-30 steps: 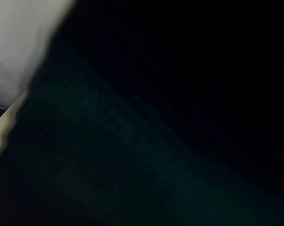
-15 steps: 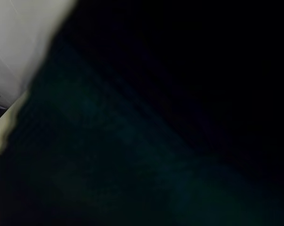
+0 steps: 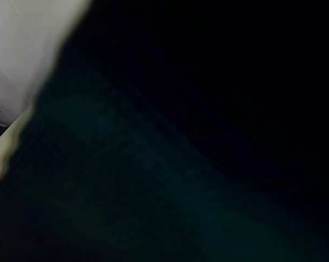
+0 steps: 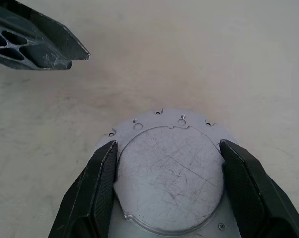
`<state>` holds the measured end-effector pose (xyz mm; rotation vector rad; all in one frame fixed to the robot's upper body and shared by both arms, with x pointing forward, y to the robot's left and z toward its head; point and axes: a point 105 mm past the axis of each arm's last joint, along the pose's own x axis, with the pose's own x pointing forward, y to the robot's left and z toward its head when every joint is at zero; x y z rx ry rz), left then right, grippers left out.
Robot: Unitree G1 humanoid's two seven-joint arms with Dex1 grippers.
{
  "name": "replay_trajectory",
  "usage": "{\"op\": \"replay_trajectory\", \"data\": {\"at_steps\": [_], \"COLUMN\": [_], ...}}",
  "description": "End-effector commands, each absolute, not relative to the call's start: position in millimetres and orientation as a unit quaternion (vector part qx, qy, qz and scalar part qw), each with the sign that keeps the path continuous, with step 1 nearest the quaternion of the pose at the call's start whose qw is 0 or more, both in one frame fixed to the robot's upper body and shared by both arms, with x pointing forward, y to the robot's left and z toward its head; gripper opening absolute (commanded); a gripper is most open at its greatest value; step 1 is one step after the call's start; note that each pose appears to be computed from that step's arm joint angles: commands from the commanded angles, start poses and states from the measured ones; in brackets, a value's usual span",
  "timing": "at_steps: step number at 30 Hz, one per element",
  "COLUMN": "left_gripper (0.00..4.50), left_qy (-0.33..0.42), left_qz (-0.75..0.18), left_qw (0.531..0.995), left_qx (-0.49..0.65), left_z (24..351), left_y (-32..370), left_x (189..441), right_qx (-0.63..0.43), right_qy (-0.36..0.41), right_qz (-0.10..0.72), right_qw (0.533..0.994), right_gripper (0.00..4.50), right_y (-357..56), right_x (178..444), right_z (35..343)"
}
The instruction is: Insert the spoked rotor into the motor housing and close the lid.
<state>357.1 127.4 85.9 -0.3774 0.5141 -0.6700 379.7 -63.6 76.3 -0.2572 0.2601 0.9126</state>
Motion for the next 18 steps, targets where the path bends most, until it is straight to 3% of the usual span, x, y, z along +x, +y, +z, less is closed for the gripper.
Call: {"op": "replay_trajectory", "data": {"at_steps": [1,11,18], "left_gripper": [3.01,3.01,3.01], "left_qy": [0.224,0.224,0.227], "left_qz": [-0.328,-0.33,-0.345], "left_qw": [0.901,0.899,0.873], "left_qx": [-0.175,-0.182,-0.261], "left_z": [98,99,105], "left_y": [127,123,88], "left_x": [359,361,374], "right_qx": [-0.143,-0.165,-0.176], "right_qy": [0.14,0.159,0.168], "right_qz": [0.422,0.42,0.416], "right_qw": [0.884,0.878,0.876], "right_gripper": [3.15,3.15,3.15], "right_y": [-67,-71,-74], "right_x": [384,381,381], "right_z": [70,59,55]}}
